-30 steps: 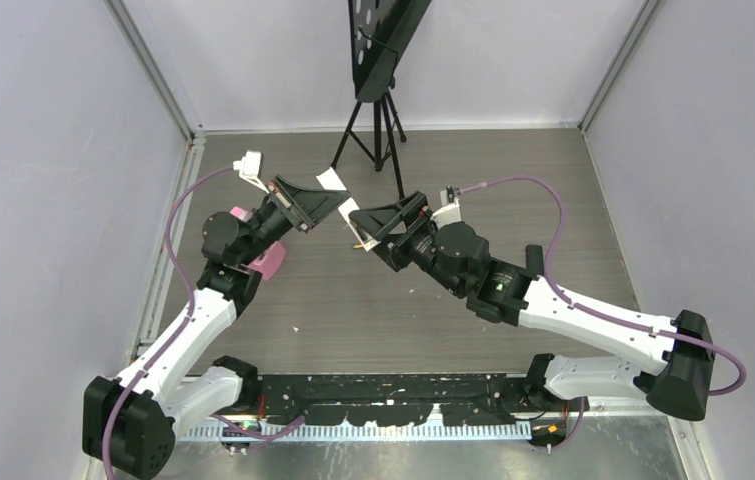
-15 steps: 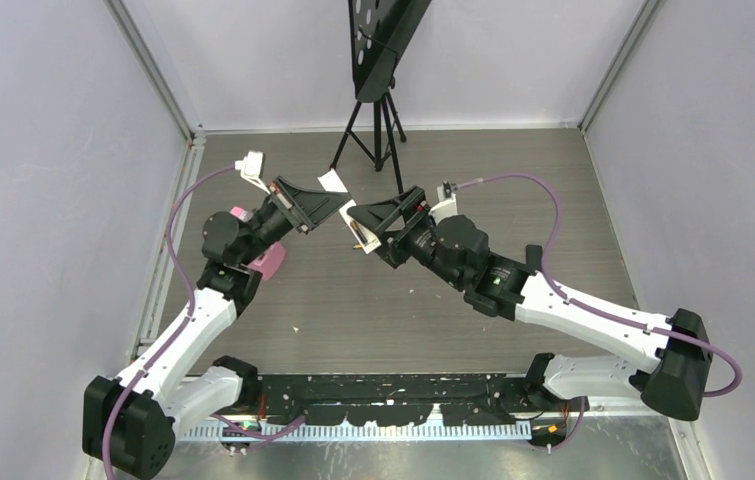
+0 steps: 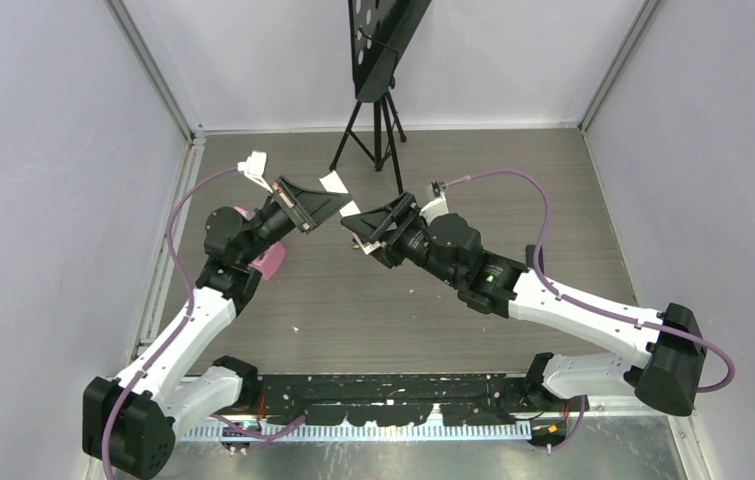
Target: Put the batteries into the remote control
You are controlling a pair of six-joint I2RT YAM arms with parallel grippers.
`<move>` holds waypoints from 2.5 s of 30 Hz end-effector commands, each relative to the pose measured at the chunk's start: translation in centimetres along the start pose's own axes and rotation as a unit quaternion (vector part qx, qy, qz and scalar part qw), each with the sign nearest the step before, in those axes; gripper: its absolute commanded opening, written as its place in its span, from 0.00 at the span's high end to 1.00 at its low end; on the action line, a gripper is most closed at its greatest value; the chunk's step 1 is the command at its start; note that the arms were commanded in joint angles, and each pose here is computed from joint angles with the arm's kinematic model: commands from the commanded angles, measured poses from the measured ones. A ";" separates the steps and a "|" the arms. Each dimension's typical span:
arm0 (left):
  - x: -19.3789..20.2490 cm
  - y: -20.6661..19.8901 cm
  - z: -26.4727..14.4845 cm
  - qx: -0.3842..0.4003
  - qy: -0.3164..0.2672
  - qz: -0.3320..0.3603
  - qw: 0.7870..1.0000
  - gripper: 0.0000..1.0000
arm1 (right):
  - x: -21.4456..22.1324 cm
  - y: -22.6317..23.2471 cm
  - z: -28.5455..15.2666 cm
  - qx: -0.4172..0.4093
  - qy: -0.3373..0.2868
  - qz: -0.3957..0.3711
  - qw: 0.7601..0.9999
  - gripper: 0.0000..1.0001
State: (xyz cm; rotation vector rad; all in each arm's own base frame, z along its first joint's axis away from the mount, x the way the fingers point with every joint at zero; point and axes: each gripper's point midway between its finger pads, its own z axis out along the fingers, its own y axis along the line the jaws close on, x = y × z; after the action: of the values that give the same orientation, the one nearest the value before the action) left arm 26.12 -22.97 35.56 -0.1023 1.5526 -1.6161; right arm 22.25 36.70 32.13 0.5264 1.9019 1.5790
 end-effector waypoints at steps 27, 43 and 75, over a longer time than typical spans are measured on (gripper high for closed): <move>-1.8 -4.6 -0.6 0.041 -0.028 -0.134 0.990 1.00 | 0.8 4.0 0.1 -0.103 0.044 0.006 0.994 0.60; -1.4 -1.6 -0.5 -0.019 -0.036 -0.084 0.996 1.00 | 0.9 5.5 -2.8 -0.151 0.054 -0.052 0.986 0.20; -1.0 12.9 -5.6 -0.276 -0.031 0.195 0.941 1.00 | -2.6 -7.5 -2.9 0.099 0.017 -0.199 0.975 0.17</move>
State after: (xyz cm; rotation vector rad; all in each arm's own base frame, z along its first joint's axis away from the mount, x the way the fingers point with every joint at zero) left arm 29.01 -18.92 26.50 -0.1980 1.7873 -1.1041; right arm 21.47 34.02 26.19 0.1682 2.0301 1.3877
